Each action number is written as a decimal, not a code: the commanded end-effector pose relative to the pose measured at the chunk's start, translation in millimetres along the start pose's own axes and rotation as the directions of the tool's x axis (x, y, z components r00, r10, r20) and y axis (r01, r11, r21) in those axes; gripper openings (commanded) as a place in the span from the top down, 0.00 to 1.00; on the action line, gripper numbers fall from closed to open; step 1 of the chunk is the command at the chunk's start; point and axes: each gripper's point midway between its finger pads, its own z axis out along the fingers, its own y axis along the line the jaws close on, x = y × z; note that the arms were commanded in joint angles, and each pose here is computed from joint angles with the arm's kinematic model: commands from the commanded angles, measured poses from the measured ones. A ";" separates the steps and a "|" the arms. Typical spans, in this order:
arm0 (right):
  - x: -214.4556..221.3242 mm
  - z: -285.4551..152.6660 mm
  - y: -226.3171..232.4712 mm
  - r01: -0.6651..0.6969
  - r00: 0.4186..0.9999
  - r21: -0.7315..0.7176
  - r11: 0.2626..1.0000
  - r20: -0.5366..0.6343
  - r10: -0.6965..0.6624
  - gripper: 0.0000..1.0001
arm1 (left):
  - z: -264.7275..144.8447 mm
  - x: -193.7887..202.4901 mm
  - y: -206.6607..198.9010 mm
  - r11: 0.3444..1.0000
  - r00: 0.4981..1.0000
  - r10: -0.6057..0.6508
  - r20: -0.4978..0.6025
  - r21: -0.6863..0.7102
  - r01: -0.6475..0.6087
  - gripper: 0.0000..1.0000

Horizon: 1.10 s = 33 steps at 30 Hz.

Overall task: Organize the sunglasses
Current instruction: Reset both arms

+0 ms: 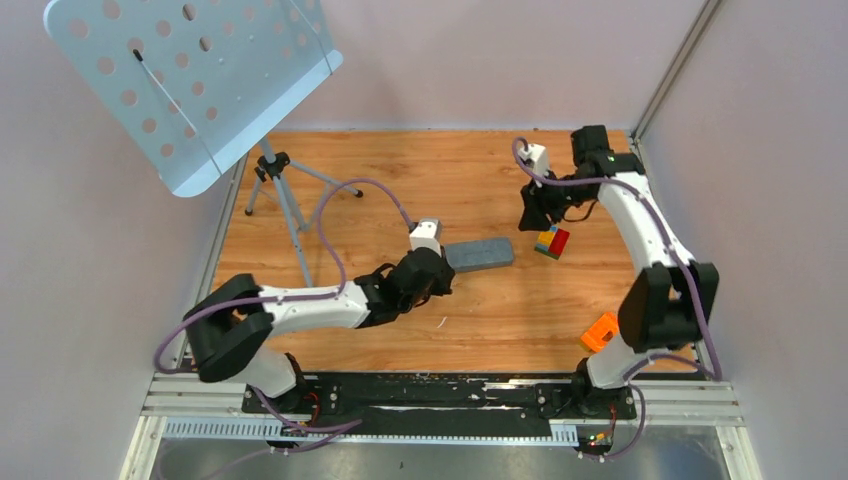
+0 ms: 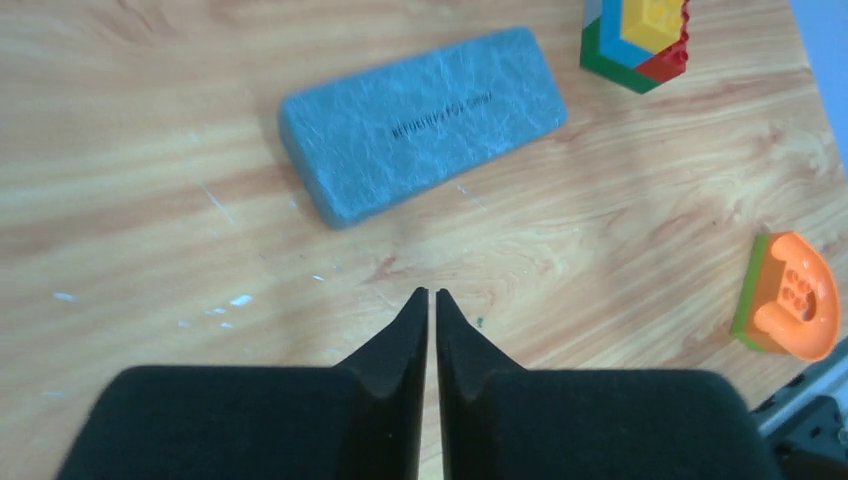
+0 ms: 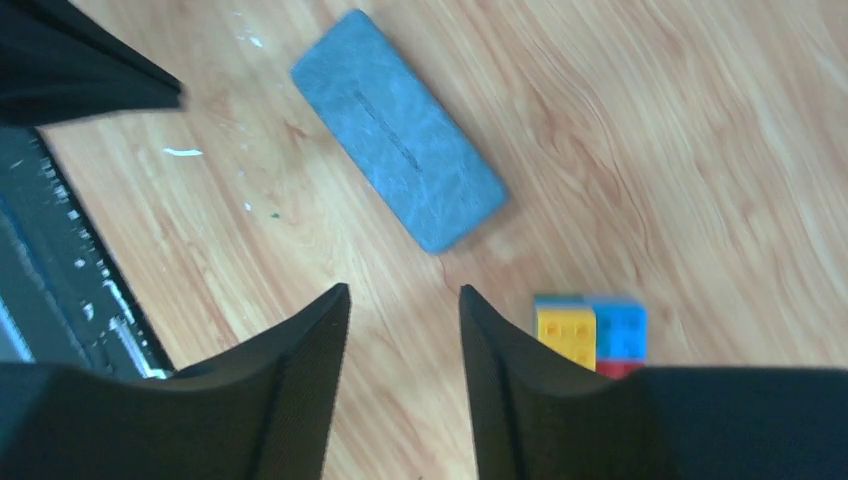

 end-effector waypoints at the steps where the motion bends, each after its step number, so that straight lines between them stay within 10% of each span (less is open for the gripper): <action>1: 18.7 -19.7 -7.8 -0.093 0.995 0.226 0.970 0.052 0.083 0.48 | -31.4 -27.3 36.5 0.937 0.944 0.327 0.033 -0.141 -0.320 0.84; 7: 26.1 -44.3 12.3 -0.093 0.984 0.402 0.911 0.177 0.022 0.01 | -88.7 -71.1 70.2 0.833 0.850 0.519 0.089 -0.277 -0.480 0.59; 10: 27.3 -50.0 22.0 -0.150 0.968 0.429 0.891 0.247 0.044 0.00 | -113.8 -90.6 83.3 0.812 0.828 0.543 0.137 -0.338 -0.477 0.45; 12: 28.0 -57.3 22.6 -0.206 0.952 0.471 0.858 0.301 0.063 0.00 | -126.9 -101.4 85.1 0.825 0.835 0.521 0.176 -0.354 -0.440 0.04; 13: 31.0 -60.5 19.9 -0.247 0.942 0.498 0.832 0.325 0.085 0.00 | -132.8 -106.3 82.5 0.835 0.839 0.510 0.189 -0.343 -0.430 0.01; 20: 59.5 -73.0 5.3 -0.338 0.934 0.617 0.710 0.312 0.174 0.00 | -159.2 -125.0 97.2 0.857 0.886 0.404 0.226 -0.432 -0.280 0.00; 29: 54.8 -59.4 15.2 -0.362 0.911 0.518 0.775 0.372 0.176 0.00 | -145.7 -116.1 78.3 0.678 0.701 0.712 0.040 -0.298 -0.672 0.00; 33: 59.9 -56.0 12.2 -0.367 0.908 0.518 0.773 0.381 0.175 0.00 | -123.2 -76.9 89.1 0.728 0.731 0.677 0.084 -0.222 -0.649 0.00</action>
